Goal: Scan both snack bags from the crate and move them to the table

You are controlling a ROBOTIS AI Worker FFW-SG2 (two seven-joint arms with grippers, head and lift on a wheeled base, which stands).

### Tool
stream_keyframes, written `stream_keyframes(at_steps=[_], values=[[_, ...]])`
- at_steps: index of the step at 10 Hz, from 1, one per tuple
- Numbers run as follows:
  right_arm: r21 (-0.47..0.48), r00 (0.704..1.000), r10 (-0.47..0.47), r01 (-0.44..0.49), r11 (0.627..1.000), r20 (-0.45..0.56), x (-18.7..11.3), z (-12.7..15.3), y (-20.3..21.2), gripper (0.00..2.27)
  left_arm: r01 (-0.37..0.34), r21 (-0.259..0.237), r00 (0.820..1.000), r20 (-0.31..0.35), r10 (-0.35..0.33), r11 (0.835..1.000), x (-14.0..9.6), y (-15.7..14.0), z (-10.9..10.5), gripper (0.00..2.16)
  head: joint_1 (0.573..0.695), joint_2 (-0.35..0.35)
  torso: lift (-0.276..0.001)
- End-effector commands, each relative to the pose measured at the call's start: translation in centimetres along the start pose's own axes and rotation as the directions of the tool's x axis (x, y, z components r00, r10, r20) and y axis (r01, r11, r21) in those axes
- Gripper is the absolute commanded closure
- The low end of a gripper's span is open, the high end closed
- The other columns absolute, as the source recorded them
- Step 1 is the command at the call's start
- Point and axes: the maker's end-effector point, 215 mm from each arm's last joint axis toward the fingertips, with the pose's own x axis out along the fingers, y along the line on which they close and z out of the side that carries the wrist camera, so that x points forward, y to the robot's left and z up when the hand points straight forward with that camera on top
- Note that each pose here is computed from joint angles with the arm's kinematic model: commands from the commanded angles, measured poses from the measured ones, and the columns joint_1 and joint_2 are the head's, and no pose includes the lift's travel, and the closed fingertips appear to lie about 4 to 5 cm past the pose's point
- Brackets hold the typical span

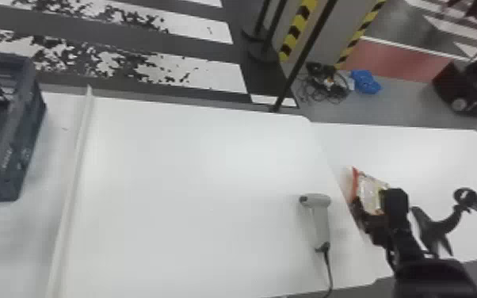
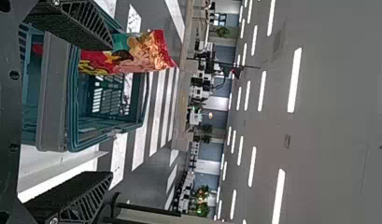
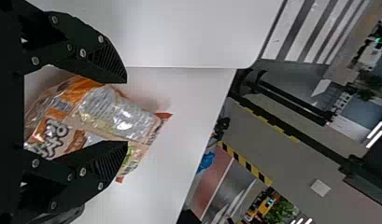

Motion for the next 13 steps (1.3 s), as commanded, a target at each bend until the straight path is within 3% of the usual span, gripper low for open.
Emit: stream_keyframes(at_steps=[1,2,4,6,9,13], values=[[0.056,0.991,0.012,-0.020,0.998,0.137,-3.1,5.7,1.8,0.05,0.004,0.002,1.000,0.000,-0.004,1.000,0.1,-0.3,0.0,0.04,0.695,-0.350,-0.087],[0.118,0.977,0.046,-0.071,0.990,0.208,-5.4,9.2,3.8,0.08,0.004,0.006,1.000,0.000,-0.004,1.000,0.1,-0.5,0.1,0.04,0.695,-0.350,-0.087],[0.209,0.938,0.143,-0.215,0.954,0.315,-10.0,15.0,10.0,0.08,0.003,0.013,1.000,-0.005,-0.003,1.000,0.1,-0.6,0.1,0.04,0.695,-0.253,-0.087],[0.259,0.897,0.252,-0.357,0.897,0.363,-13.3,18.6,18.1,0.11,0.008,0.014,1.000,-0.008,-0.008,1.000,0.0,-1.3,0.1,0.04,0.695,-0.151,-0.087],[0.296,0.821,0.371,-0.518,0.802,0.433,-18.0,22.1,27.7,0.12,0.012,0.008,1.000,-0.012,-0.012,1.000,-0.5,-1.9,-0.1,0.04,0.695,0.045,-0.087],[0.287,0.765,0.333,-0.548,0.785,0.551,-19.6,24.1,30.9,0.13,-0.006,-0.006,1.000,-0.019,0.006,1.000,-1.6,-1.9,-0.6,0.04,0.695,0.167,-0.087]])
